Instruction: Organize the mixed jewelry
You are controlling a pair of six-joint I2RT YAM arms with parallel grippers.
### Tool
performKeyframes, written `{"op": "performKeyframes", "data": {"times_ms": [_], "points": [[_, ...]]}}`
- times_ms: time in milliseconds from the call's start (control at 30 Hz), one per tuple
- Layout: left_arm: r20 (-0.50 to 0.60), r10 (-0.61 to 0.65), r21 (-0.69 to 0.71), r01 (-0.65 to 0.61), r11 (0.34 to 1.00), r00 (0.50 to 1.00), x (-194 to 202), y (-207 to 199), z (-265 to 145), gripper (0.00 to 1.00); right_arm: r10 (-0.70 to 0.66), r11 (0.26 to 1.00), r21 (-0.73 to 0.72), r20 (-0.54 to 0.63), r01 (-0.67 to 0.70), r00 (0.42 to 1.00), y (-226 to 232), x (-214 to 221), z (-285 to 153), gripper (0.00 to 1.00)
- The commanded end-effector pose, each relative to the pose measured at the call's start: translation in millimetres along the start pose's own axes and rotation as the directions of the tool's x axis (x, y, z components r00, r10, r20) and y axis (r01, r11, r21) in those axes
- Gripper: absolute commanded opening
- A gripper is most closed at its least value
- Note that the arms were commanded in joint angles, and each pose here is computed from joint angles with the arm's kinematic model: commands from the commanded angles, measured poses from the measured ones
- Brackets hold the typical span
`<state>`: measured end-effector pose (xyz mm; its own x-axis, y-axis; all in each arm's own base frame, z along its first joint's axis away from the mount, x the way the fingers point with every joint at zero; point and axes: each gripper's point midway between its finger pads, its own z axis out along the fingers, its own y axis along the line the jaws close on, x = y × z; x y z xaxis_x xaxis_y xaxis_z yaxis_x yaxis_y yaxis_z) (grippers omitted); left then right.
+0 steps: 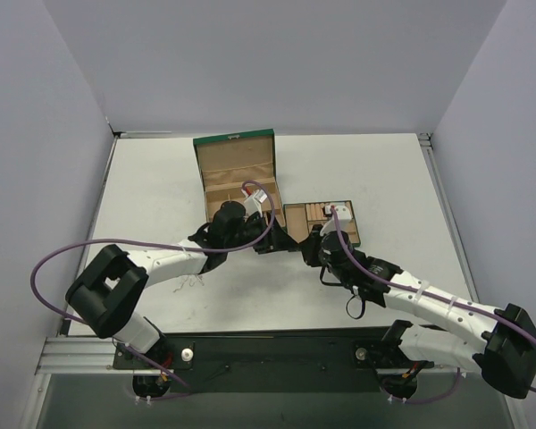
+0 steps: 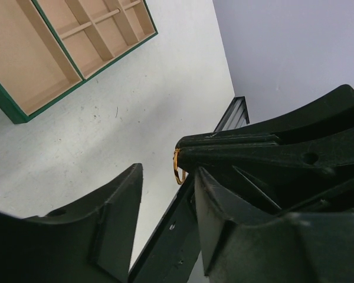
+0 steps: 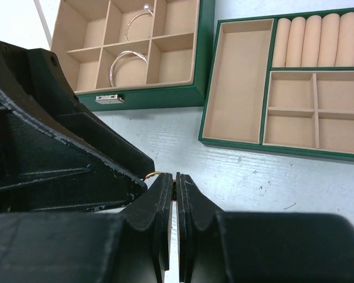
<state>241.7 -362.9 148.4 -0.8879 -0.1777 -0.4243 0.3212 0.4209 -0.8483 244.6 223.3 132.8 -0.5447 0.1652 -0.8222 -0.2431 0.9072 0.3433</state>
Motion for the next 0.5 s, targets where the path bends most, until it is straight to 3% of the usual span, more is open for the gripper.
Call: {"op": "performKeyframes", "data": {"times_ms": [0,467], "points": [[0.059,0.034,0.078,-0.038,0.996,0.998,-18.7,-26.5,6.2,0.47,0.020,1.000,-0.011,0.072,-0.019,0.997,3.4,-14.9,-2.9,0.00],[0.045,0.026,0.114,-0.031,0.993,0.999,-14.9,-32.4,12.8,0.28,0.027,0.999,-0.020,0.068,-0.025,0.997,5.6,-14.0,-1.9,0.00]]}}
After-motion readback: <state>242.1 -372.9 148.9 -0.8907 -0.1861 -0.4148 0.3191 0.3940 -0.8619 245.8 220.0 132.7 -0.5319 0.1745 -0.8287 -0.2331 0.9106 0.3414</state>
